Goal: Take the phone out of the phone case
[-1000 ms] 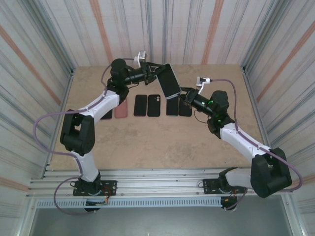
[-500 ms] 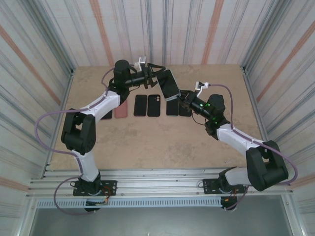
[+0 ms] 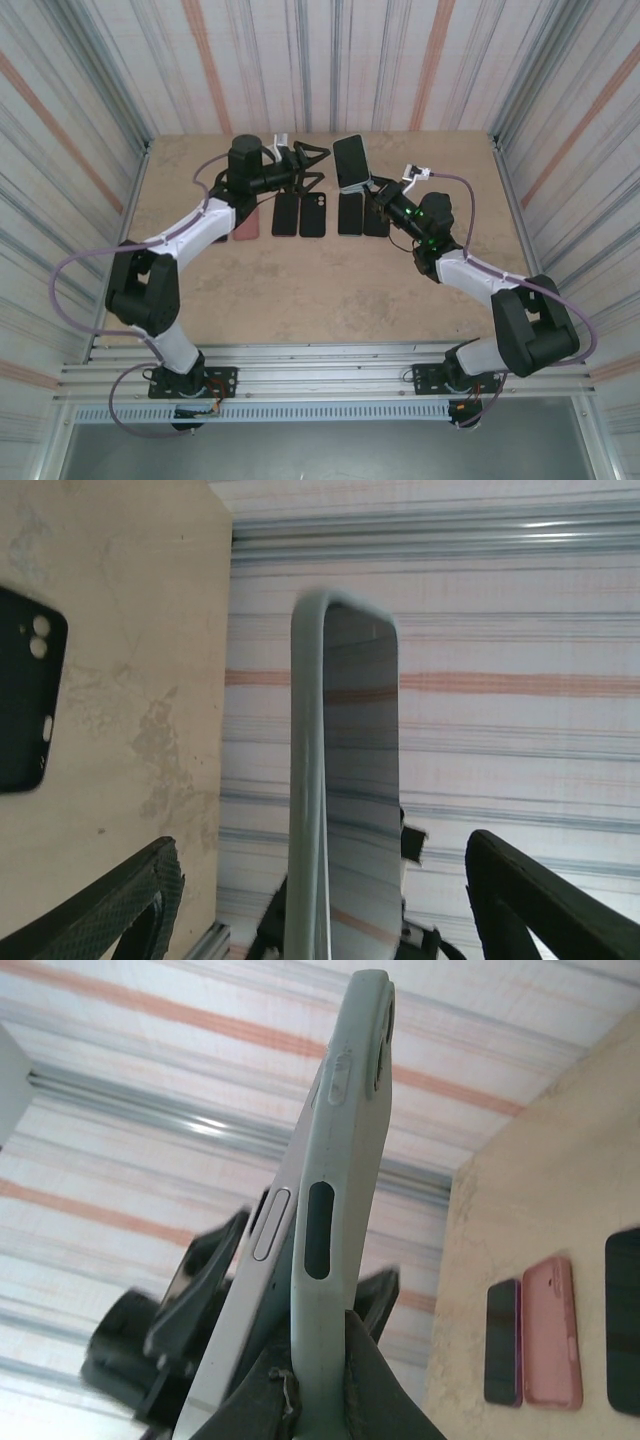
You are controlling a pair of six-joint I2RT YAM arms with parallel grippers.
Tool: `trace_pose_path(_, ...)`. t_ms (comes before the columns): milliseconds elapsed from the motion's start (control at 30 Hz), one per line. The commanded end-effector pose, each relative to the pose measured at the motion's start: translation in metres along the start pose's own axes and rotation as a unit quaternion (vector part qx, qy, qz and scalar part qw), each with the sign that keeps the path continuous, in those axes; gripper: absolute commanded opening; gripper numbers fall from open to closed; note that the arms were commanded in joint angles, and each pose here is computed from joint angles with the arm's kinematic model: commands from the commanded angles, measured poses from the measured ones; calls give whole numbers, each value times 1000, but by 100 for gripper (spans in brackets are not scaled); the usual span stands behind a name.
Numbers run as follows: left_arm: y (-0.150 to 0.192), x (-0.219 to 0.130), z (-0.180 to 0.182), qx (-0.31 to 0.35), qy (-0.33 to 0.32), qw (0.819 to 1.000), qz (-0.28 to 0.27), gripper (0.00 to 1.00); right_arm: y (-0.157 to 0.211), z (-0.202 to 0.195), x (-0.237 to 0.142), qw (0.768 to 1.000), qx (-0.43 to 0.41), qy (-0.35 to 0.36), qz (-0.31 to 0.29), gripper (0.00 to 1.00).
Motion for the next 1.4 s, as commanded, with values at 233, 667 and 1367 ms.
trace_pose_path(233, 62, -9, -29, -70, 65, 995, -39, 73, -6, 16, 10, 994, -60, -29, -85, 3)
trace_pose_path(667, 75, 17, -28, -95, 83, 992, -15, 70, 0, 22, 16, 992, -66, -42, -94, 2)
trace_pose_path(1367, 62, 21, -11, -130, 73, 982, -116, 57, 10, 22, 17, 990, -49, -60, -115, 2)
Point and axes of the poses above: each hand's point on the last joint's axis, 136 mm out from that joint toward the fingers, its own x axis out along the fingers, its own z axis along the line the jaws close on, y = z × x, the point moved 10 cm from there along -x, back along the fingers, and after that the axes turned 8 degrees about -x, right-handed, at the moved point
